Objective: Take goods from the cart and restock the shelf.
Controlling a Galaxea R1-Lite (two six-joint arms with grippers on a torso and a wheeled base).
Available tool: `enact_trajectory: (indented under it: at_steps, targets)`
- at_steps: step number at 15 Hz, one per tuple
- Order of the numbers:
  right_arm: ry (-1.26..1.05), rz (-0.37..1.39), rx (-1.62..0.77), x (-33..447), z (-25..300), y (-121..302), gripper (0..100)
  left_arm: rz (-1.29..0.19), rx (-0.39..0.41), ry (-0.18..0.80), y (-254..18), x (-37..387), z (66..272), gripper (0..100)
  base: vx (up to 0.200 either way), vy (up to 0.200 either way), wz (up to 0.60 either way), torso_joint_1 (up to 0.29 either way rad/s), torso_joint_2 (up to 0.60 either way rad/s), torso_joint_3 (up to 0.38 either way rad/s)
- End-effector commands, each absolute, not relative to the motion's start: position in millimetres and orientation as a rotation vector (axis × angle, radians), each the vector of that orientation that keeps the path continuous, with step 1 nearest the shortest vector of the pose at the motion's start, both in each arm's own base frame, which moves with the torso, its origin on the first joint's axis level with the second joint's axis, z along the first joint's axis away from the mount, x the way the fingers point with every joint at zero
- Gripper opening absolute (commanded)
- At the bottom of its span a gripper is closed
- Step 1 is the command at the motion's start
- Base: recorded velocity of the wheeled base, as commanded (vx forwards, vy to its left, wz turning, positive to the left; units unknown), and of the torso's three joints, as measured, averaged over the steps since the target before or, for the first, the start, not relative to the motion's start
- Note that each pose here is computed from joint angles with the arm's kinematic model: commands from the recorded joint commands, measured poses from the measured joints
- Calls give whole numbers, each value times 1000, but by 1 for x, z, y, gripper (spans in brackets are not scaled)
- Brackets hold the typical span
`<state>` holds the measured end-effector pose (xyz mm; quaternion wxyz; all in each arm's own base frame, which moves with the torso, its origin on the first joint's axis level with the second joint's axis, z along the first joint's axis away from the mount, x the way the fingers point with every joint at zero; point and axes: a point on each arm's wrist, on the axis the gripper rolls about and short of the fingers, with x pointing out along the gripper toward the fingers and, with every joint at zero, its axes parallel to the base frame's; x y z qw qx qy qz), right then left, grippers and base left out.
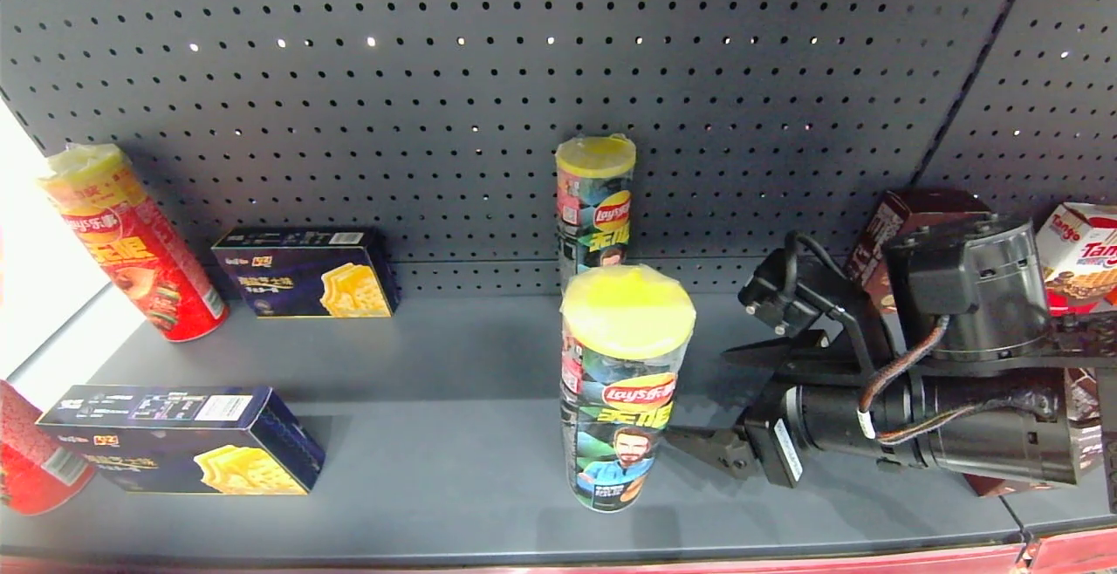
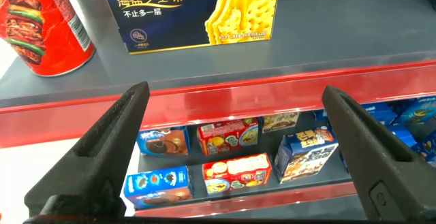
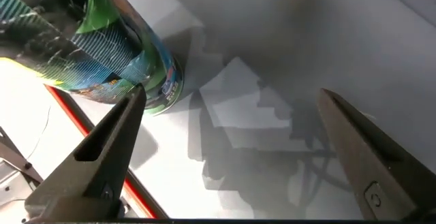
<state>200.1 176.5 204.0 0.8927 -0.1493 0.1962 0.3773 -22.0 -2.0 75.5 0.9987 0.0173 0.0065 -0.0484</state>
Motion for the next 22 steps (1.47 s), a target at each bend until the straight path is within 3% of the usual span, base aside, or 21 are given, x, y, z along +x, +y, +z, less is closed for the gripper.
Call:
enact_trajectory:
  at_steps: [1, 5, 8, 11, 14, 18, 22]
  targets:
    - [405, 782, -307, 199, 204, 175, 100, -97, 34, 15, -2, -22, 75, 100, 0, 0, 0, 0, 0, 0]
    - [333, 720, -268, 196, 223, 153, 100, -97, 35, 14, -2, -22, 75, 100, 0, 0, 0, 0, 0, 0]
    - [199, 585, -204, 185, 258, 109, 100, -97, 35, 14, -2, -22, 75, 100, 0, 0, 0, 0, 0, 0]
    - [74, 412, -160, 154, 278, 59, 100, -97, 35, 14, -2, -22, 75, 100, 0, 0, 0, 0, 0, 0]
    - [-39, 220, -144, 102, 279, 19, 100, -97, 36, 14, -2, -22, 75, 100, 0, 0, 0, 0, 0, 0]
    - [-119, 65, -151, 37, 239, 2, 100, -97, 36, 14, -2, -22, 75, 100, 0, 0, 0, 0, 0, 0]
    - [-81, 19, -151, -6, 164, 1, 100, -97, 36, 14, -2, -22, 75, 100, 0, 0, 0, 0, 0, 0]
